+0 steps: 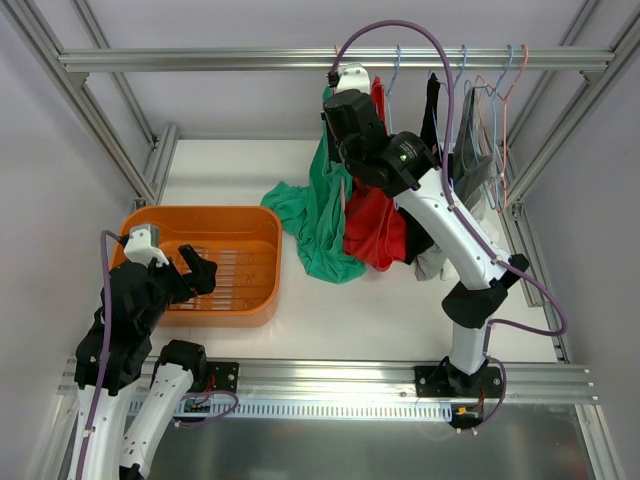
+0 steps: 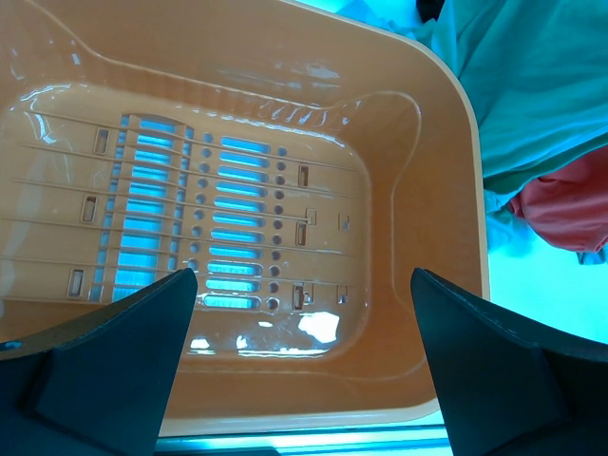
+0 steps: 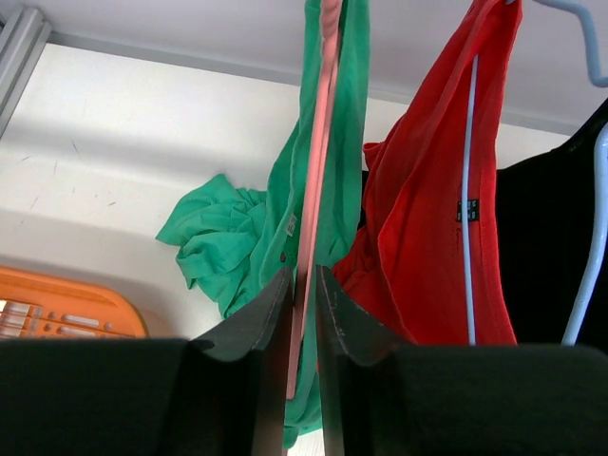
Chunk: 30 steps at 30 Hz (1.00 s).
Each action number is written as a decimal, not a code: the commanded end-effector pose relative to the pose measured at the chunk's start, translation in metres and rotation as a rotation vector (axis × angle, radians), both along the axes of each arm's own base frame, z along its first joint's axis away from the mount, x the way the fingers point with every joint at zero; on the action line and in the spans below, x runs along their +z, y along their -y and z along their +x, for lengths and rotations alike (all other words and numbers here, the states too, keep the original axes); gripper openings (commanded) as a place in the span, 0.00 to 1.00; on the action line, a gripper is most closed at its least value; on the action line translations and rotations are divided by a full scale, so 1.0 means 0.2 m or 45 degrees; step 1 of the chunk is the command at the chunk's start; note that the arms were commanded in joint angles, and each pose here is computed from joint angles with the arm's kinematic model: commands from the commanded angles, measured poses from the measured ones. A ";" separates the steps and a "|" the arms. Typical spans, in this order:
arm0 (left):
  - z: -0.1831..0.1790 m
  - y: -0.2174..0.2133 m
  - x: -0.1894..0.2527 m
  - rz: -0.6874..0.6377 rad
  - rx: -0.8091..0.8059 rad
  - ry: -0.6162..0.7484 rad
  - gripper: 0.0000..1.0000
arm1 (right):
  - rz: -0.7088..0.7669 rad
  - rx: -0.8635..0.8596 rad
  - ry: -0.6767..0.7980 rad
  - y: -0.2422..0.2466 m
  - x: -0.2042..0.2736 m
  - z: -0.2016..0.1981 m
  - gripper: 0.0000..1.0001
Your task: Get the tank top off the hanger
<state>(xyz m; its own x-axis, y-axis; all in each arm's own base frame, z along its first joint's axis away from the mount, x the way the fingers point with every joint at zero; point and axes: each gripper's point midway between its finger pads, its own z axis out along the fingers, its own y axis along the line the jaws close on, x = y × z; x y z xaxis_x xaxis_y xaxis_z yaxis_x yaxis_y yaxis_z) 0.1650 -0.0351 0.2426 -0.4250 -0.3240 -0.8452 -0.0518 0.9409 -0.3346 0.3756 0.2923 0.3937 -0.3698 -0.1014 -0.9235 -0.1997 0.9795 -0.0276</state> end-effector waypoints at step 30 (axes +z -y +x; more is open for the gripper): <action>0.01 0.02 0.05 -0.023 -0.016 0.069 0.99 | 0.300 -0.041 0.222 0.03 0.23 0.07 0.00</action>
